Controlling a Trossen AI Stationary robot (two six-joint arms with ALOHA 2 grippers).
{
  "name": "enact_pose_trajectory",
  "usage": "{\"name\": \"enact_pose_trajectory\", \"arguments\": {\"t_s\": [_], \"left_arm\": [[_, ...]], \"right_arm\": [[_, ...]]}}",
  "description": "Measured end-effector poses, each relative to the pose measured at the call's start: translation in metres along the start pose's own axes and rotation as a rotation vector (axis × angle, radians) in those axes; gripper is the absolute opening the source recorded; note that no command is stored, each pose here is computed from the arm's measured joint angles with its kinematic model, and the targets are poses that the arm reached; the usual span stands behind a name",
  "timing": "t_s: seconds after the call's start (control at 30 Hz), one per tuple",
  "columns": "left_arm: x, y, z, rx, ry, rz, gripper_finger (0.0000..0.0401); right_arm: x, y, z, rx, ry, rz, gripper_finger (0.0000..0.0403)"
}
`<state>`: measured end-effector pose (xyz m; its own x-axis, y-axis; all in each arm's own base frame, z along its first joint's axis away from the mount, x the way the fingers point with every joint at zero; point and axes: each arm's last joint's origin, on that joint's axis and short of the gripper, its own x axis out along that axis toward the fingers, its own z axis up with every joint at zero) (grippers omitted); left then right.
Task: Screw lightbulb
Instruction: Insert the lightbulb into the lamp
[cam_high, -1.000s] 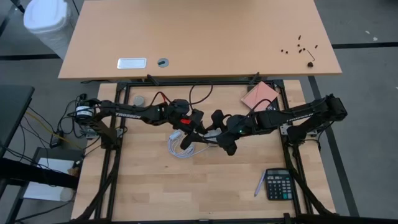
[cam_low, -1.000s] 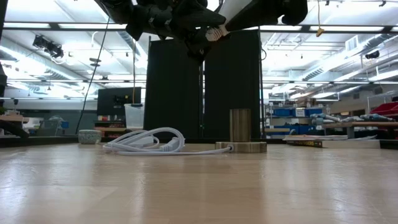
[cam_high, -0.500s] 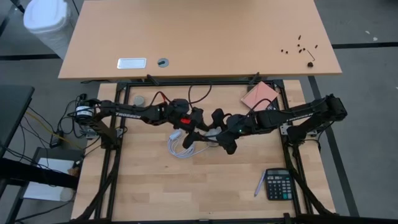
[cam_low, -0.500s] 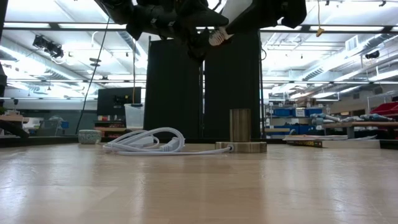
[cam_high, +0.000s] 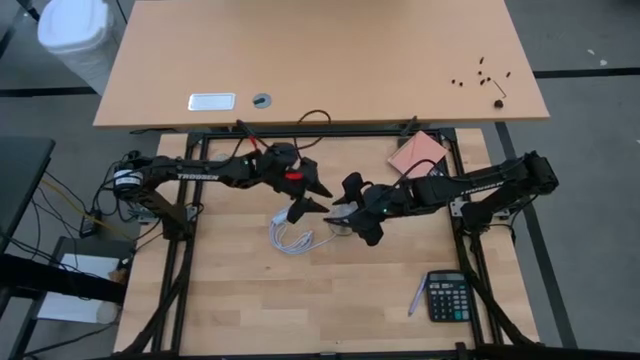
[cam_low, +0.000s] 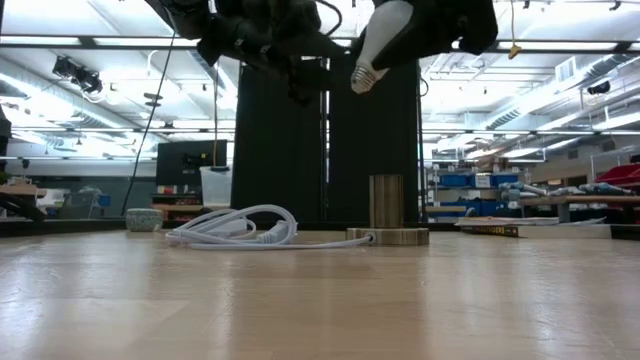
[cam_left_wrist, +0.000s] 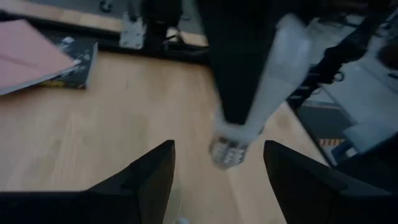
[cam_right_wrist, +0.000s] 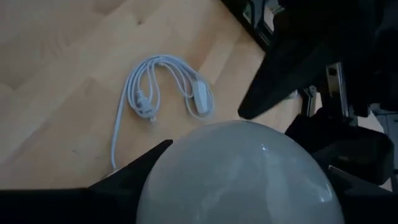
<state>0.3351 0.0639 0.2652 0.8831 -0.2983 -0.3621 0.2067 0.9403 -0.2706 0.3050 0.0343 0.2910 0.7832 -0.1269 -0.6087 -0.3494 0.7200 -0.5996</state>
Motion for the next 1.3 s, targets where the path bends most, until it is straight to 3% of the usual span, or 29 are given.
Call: {"name": "enact_pose_trajectory", "arguments": {"t_s": [0.13, 0.3, 0.47, 0.6, 0.97, 1.3], "left_arm": [[0.000, 0.001, -0.008, 0.008, 0.067, 0.052, 0.0250], [0.010, -0.004, -0.038, 0.054, 0.142, 0.207, 0.0248], [0.018, -0.016, -0.074, 0.090, 0.026, 0.335, 0.0248], [0.018, -0.024, -0.088, 0.090, -0.102, 0.414, 0.0248], [0.075, -0.030, -0.130, 0.075, -0.159, 0.470, 0.0248], [0.108, -0.019, -0.135, 0.103, -0.151, 0.522, 0.0248]], "right_arm": [[0.001, -0.003, -0.008, 0.038, 0.049, 0.002, 0.0271], [0.004, -0.012, -0.022, 0.172, 0.111, 0.023, 0.0268], [0.006, -0.022, -0.035, 0.302, 0.117, 0.066, 0.0258], [0.007, -0.024, -0.040, 0.343, 0.132, 0.081, 0.0268], [0.008, -0.028, -0.044, 0.412, 0.112, 0.117, 0.0258], [0.042, -0.014, -0.054, 0.414, 0.212, 0.208, 0.0268]]}}
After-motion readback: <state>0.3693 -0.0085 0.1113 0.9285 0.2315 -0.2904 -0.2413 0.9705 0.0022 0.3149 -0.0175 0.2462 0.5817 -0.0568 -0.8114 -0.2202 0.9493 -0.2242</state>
